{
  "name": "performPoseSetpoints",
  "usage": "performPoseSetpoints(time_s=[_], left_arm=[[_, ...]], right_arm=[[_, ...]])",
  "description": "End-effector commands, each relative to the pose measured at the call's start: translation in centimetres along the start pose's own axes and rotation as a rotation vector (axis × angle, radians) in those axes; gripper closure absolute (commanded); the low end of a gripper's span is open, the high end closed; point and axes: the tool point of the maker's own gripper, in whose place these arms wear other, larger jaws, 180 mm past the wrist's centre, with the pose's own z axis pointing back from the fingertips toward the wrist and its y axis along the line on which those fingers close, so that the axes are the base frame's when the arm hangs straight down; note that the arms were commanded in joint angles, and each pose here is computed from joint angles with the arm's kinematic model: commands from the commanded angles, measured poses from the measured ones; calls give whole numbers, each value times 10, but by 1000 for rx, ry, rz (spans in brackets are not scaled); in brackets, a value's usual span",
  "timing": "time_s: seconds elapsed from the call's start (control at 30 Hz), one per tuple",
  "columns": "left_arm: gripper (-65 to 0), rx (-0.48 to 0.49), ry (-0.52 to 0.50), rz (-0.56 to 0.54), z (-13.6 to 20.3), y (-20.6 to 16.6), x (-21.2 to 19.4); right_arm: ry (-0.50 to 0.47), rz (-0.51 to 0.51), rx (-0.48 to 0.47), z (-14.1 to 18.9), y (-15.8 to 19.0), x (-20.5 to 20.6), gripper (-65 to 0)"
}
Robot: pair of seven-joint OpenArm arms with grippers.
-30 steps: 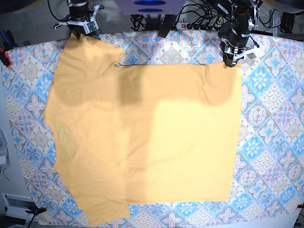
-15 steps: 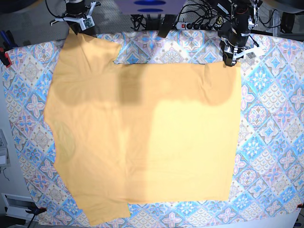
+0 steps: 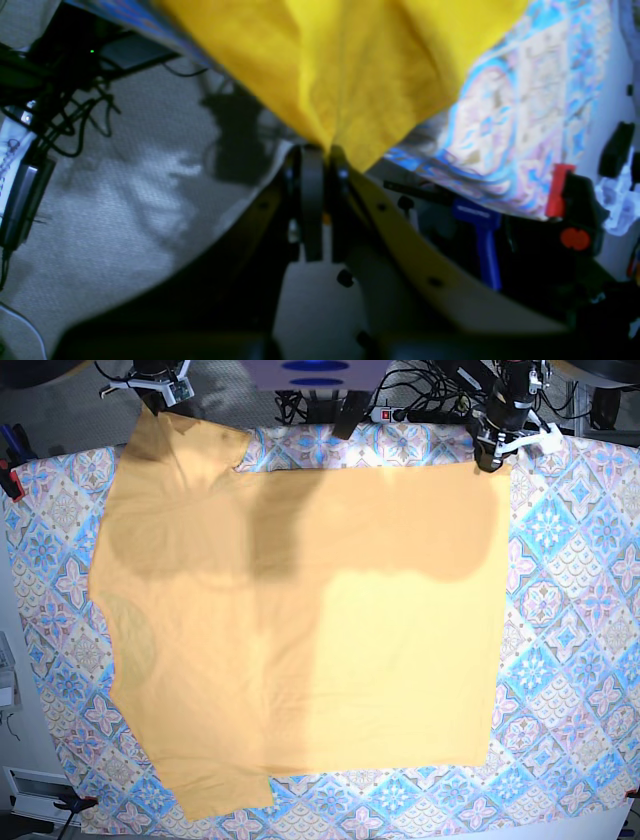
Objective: Fold the T-shirt properly
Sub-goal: 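Lift the shoulder edge with both grippers and pull it toward the robot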
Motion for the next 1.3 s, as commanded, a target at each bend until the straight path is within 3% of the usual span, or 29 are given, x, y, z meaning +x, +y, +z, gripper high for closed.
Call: performPoseSetpoints(time_s=[0.0, 0.53, 0.83, 1.07, 1.27], left_arm=[[0, 62, 9, -4, 8, 18, -2], [0, 87, 58, -62, 46, 28, -8], [0, 95, 3, -95, 64, 29, 20], [0, -9, -29, -118, 55, -13, 32], [0, -113, -68, -127, 41, -54, 44]], right_arm=[[0, 10, -13, 7, -5, -5, 0], [34, 18, 1, 36, -7, -19, 0], [9, 38, -61, 50, -42, -11, 0], [-69, 34, -145, 47, -76, 19, 0], [-173, 1, -241, 23, -104, 61, 0]])
